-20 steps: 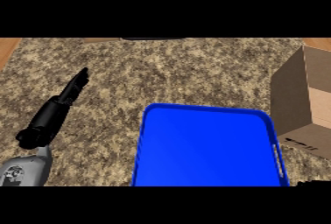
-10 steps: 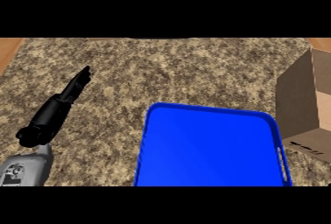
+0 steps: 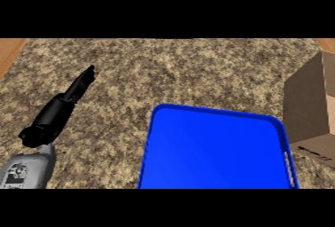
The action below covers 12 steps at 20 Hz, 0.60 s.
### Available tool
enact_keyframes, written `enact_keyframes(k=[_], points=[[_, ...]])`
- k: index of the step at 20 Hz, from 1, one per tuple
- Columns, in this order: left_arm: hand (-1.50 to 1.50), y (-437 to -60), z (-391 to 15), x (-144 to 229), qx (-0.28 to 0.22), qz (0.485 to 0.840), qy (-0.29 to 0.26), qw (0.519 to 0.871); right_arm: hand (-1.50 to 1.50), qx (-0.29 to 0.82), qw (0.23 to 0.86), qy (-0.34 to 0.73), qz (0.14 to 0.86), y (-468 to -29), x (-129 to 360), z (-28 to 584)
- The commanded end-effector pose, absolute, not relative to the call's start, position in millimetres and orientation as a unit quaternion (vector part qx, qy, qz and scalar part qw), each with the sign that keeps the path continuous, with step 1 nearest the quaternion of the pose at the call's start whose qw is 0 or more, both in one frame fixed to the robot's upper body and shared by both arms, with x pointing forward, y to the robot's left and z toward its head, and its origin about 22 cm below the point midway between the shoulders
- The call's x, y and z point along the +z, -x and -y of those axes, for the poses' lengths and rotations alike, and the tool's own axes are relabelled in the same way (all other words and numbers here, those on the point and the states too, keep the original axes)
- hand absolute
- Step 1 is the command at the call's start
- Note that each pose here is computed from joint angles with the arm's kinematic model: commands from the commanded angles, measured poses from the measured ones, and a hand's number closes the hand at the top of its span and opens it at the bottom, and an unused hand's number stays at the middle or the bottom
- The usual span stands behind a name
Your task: Pick the squash from the tray and place it in the cardboard box
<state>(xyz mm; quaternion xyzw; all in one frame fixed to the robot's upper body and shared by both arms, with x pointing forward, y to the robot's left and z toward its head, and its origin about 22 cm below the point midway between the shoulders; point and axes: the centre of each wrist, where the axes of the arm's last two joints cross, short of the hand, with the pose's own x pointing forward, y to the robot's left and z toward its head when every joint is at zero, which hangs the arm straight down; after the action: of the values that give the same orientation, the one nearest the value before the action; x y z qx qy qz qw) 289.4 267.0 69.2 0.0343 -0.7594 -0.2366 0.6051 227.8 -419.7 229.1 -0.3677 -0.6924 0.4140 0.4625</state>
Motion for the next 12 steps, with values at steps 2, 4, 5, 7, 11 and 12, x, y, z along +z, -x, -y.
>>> enact_keyframes(k=[2,4,5,7,11,12], points=[[0.0,-299,-261,67,-0.234,0.764,-0.04,0.6,1.5,0.487,0.526,0.361,0.597,-251,230,455],[0.0,-293,-267,61,-0.235,0.762,-0.037,0.602,1.5,0.503,0.541,0.34,0.582,-255,226,473],[0.0,-292,-266,60,-0.238,0.763,-0.043,0.599,1.5,0.509,0.542,0.338,0.577,-262,225,480],[0.0,-298,-245,74,-0.248,0.764,-0.028,0.595,1.5,0.525,0.548,0.326,0.564,-274,213,488],[0.0,-305,-239,69,-0.245,0.759,-0.024,0.603,1.5,0.565,0.569,0.325,0.501,-278,219,507],[0.0,-313,-253,72,-0.244,0.762,-0.035,0.599,1.5,0.575,0.577,0.316,0.487,-287,200,502]])
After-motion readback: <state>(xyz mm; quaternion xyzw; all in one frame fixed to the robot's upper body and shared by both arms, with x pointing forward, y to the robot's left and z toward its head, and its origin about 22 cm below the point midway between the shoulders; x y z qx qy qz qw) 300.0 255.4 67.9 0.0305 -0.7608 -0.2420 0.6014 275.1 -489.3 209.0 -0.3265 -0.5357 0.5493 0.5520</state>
